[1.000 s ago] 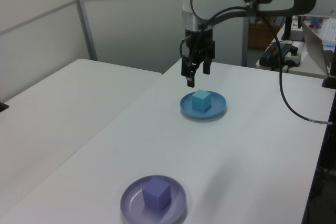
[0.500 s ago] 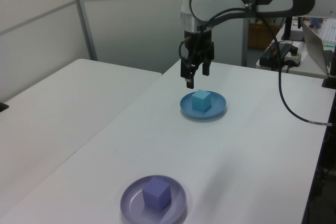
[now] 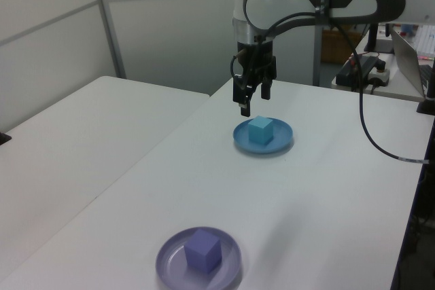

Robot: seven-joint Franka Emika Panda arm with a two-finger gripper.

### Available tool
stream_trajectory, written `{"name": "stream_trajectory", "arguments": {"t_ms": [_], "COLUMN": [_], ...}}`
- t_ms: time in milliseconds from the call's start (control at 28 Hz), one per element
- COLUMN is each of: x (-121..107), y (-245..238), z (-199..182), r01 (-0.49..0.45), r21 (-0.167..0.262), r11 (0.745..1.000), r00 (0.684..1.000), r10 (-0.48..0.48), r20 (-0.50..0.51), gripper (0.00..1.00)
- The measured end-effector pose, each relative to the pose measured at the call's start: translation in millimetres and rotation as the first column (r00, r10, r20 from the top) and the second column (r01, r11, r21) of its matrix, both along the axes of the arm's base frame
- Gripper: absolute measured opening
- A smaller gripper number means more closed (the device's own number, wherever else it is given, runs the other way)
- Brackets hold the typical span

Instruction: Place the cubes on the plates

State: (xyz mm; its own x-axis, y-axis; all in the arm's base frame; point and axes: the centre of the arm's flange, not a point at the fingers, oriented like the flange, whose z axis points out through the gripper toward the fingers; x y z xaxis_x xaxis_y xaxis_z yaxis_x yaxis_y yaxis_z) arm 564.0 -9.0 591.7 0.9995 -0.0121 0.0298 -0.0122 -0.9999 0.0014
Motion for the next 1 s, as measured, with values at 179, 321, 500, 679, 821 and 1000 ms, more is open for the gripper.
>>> {"name": "stream_trajectory", "arguments": {"t_ms": [179,321,500,679,821,1000], "x": [0.3,0.7,2.3,4.2,4.6,4.7], "y": [0.0,0.0,0.1,0.1,0.1,0.1], "z": [-0.6,-1.4,-4.4,-7.5,-8.2,-8.3], "r01": [0.0,0.0,0.0,0.0,0.0,0.0], "r21": [0.0,0.0,0.0,-0.001,-0.001,-0.001], "r11": [1.0,1.0,1.0,1.0,1.0,1.0], "r00": [1.0,1.0,1.0,1.0,1.0,1.0], "r10": [0.0,0.0,0.0,0.0,0.0,0.0], "r20": [-0.001,-0.003,-0.006,-0.011,-0.012,-0.012], "gripper": [1.0,1.0,1.0,1.0,1.0,1.0]}}
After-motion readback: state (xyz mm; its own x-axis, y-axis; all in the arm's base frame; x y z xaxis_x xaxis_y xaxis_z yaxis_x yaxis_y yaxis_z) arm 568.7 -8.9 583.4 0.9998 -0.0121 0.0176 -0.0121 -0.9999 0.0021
